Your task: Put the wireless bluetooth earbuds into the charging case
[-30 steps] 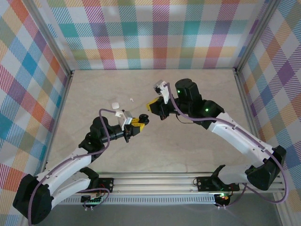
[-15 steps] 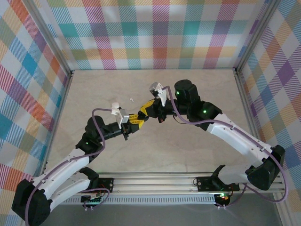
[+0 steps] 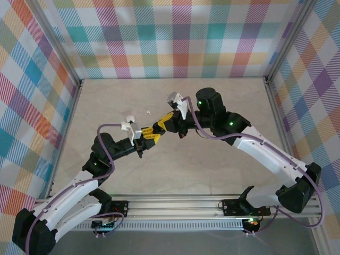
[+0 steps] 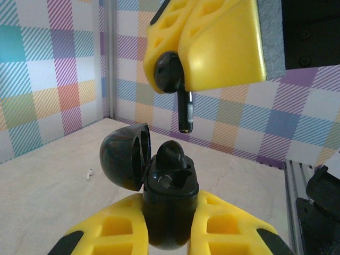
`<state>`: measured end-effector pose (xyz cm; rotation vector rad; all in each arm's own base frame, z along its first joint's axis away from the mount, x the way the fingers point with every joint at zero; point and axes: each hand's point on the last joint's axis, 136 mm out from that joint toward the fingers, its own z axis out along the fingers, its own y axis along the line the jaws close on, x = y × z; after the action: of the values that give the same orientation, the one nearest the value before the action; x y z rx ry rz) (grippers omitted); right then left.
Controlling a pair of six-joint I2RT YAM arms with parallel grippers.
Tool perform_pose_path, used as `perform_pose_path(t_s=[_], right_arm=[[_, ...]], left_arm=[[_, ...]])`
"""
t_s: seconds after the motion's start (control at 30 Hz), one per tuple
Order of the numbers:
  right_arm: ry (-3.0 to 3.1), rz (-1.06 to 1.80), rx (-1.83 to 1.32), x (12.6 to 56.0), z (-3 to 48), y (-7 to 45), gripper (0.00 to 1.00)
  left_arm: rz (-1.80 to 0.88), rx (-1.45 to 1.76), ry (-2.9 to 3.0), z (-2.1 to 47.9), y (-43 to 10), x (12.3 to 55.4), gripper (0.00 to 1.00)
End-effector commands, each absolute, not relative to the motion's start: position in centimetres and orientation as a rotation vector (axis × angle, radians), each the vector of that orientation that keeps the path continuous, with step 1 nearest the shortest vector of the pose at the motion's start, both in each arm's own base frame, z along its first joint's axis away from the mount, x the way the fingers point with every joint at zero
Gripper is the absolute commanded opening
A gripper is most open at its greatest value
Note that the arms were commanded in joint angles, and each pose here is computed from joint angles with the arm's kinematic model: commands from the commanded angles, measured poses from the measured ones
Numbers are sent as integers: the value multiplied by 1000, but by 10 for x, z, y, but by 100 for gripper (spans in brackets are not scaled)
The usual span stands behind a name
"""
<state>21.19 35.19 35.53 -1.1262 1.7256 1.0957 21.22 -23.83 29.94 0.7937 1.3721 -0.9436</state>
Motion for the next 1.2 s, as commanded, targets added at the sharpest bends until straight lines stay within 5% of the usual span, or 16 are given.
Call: perform_pose_path(t_s=[0.0, 1.17], right_arm=[[1690, 1083, -1172, 207, 364, 357, 0], [1758, 1036, -1250, 205, 332, 367, 0]], left_arm=[[-950, 781, 1331, 309, -239, 210, 0], [-956, 756, 1307, 319, -238, 211, 0]])
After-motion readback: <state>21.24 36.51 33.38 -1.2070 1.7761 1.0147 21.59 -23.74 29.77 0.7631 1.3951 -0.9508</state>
